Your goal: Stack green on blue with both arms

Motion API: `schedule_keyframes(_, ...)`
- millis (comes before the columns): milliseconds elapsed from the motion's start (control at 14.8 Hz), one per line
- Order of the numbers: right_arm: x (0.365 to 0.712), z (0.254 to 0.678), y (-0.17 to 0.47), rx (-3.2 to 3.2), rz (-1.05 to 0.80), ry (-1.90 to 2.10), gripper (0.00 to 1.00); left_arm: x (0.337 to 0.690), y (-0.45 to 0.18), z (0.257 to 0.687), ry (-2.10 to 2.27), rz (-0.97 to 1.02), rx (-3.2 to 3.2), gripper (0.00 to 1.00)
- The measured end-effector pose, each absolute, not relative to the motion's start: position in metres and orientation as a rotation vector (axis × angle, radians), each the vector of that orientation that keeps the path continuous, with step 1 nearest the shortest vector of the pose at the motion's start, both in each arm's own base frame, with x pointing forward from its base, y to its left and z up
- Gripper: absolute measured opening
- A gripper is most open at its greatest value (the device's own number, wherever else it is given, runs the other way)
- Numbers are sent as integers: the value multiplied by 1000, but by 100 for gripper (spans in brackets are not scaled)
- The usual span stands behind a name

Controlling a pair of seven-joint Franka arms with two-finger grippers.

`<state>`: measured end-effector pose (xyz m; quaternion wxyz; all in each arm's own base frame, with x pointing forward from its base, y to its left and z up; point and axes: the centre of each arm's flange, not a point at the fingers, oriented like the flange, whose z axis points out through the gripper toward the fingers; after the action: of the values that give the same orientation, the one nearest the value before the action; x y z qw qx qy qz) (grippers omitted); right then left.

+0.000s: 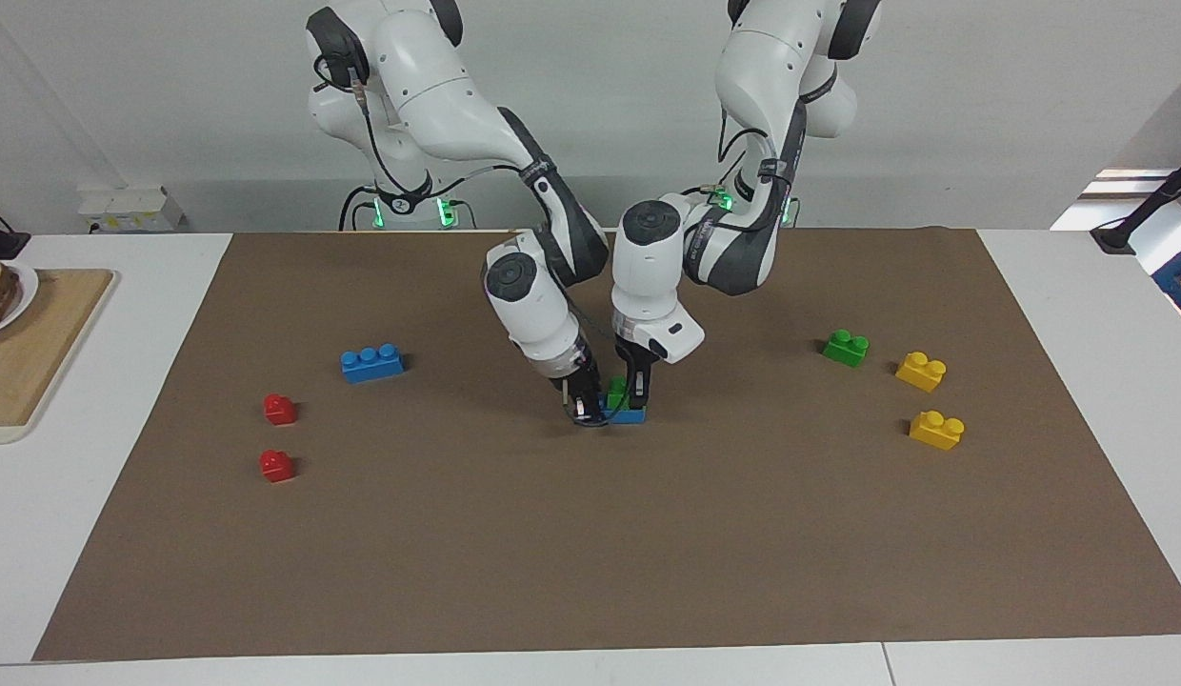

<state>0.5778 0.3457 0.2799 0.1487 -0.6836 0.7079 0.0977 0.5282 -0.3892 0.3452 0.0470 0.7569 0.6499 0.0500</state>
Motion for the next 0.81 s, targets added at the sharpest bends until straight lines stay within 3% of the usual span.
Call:
schedule_keyframes(271, 578, 280, 346, -1965, 281, 2035, 35, 526, -392, 344, 1980, 187, 2314, 34)
schedule_keyframes(339, 578, 280, 345, -1965, 281, 2035, 35, 526, -390, 342, 1979, 199, 2326, 38)
schedule_keyframes(542, 579, 279, 343, -1963, 279, 2039, 42, 529, -378, 336, 1972, 224, 2364, 68)
schedule_keyframes(677, 581, 277, 338, -1956, 276, 2052, 63, 536, -366, 349, 1961, 239, 2372, 92)
schedule_keyframes(745, 583, 277, 334, -1954, 278, 2061, 73, 539, -359, 360, 1955, 247, 2373, 100)
schedule_keyframes(812, 586, 277, 328, -1954, 286, 2074, 82, 542, -350, 372, 1949, 255, 2376, 100)
